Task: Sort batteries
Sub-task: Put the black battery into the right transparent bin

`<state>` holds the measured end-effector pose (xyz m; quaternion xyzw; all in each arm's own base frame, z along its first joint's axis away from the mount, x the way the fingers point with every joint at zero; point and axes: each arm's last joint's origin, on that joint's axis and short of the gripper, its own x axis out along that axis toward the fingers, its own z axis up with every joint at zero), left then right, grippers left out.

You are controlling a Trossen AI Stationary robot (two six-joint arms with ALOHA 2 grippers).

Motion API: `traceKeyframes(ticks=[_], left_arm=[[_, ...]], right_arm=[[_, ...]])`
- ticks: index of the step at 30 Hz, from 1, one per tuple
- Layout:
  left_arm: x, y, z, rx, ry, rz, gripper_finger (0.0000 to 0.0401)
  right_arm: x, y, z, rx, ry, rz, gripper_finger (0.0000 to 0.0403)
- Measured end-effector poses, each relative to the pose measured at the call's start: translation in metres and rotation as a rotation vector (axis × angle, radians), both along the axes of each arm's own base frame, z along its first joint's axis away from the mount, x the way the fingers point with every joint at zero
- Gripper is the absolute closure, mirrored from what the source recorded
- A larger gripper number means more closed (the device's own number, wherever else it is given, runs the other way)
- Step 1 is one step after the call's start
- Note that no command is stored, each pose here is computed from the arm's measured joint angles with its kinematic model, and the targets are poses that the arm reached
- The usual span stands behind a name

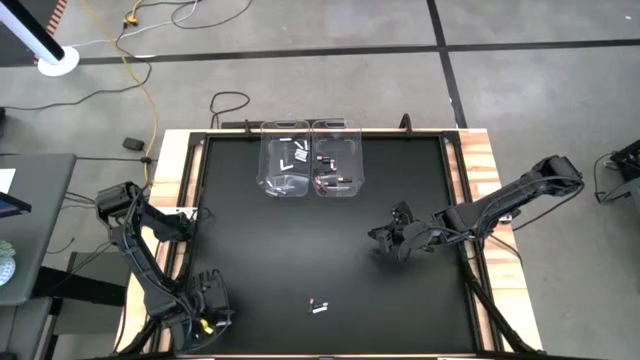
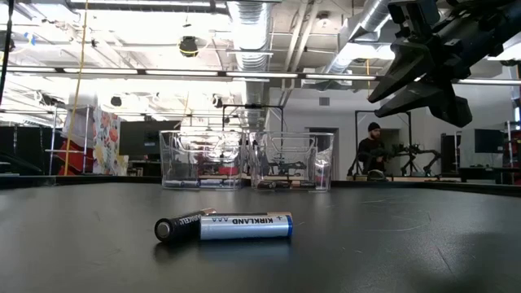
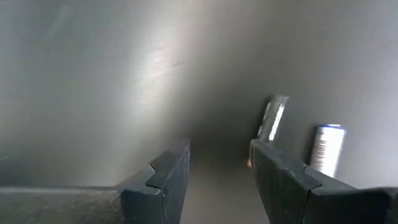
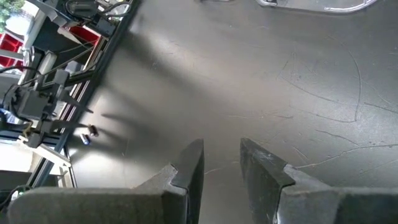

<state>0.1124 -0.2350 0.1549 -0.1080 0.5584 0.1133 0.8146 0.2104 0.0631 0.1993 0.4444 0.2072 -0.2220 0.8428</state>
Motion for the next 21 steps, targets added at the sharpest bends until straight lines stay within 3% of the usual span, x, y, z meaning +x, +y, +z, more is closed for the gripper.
traceKeyframes(ticks=[11, 16, 21], left_arm=[[-0.0049, 0.0112, -0.0001, 0.081, 0.038, 0.103, 0.0237], [-0.0029, 0.0104, 0.0005, 0.096, -0.016, 0.074, 0.0237], [-0.0022, 0.0102, 0.0004, 0.144, -0.021, -0.044, 0.0237]], right_arm=[[-0.0001, 0.0002, 0.0000, -0.001, 0.001, 0.001, 0.0281], [-0.0001, 0.0002, 0.0000, -0.005, 0.001, 0.004, 0.0281], [-0.0001, 0.0002, 0.0000, -0.013, 0.003, 0.009, 0.0281]])
